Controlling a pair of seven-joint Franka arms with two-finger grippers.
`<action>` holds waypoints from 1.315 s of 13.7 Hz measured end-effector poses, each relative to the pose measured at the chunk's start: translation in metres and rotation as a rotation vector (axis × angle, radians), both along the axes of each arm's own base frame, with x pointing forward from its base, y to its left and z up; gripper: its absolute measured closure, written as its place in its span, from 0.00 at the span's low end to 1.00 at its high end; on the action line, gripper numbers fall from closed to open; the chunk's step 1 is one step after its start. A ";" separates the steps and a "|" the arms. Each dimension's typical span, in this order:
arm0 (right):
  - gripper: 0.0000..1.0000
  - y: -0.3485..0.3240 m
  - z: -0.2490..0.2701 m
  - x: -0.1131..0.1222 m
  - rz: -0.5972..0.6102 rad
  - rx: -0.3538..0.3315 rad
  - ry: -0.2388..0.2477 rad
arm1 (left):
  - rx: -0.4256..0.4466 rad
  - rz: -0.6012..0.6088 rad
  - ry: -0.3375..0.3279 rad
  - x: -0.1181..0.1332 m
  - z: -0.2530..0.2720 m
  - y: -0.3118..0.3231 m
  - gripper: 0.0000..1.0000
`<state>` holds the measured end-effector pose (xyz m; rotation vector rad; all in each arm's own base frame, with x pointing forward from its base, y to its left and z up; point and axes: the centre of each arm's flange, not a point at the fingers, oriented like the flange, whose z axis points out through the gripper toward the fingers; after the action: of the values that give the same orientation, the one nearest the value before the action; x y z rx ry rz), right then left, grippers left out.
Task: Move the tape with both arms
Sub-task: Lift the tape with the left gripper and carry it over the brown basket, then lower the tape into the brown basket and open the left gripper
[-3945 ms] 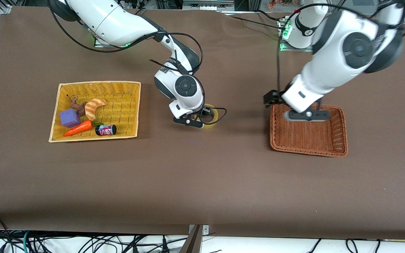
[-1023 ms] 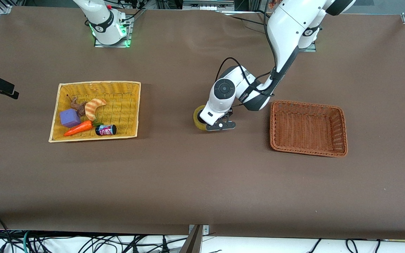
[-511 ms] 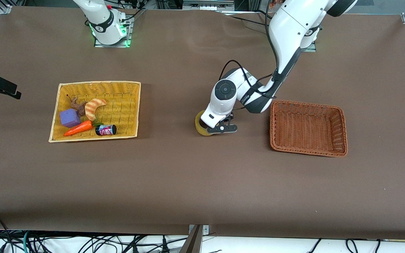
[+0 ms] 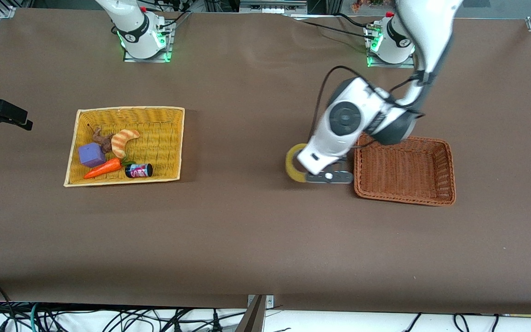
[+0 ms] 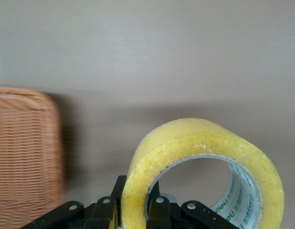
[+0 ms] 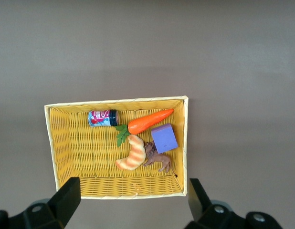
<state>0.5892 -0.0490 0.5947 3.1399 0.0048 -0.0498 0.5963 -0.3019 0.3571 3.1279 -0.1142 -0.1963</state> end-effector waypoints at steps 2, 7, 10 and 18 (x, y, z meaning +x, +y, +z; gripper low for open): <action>0.00 0.000 0.000 0.000 0.000 0.000 0.000 | 0.003 -0.082 0.051 0.010 0.029 0.060 0.78; 0.00 0.000 0.000 0.000 0.000 0.000 0.000 | -0.001 -0.207 0.133 0.002 0.028 0.151 0.78; 0.00 0.000 0.000 0.000 0.000 0.000 0.000 | -0.026 -0.263 0.100 -0.008 -0.003 0.200 0.78; 0.00 0.000 0.000 0.000 -0.001 0.000 0.000 | -0.062 -0.306 -0.016 -0.041 -0.107 0.247 0.78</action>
<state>0.5892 -0.0494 0.5946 3.1399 0.0037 -0.0501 0.5548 -0.0550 0.2501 3.0333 -0.5873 -0.1640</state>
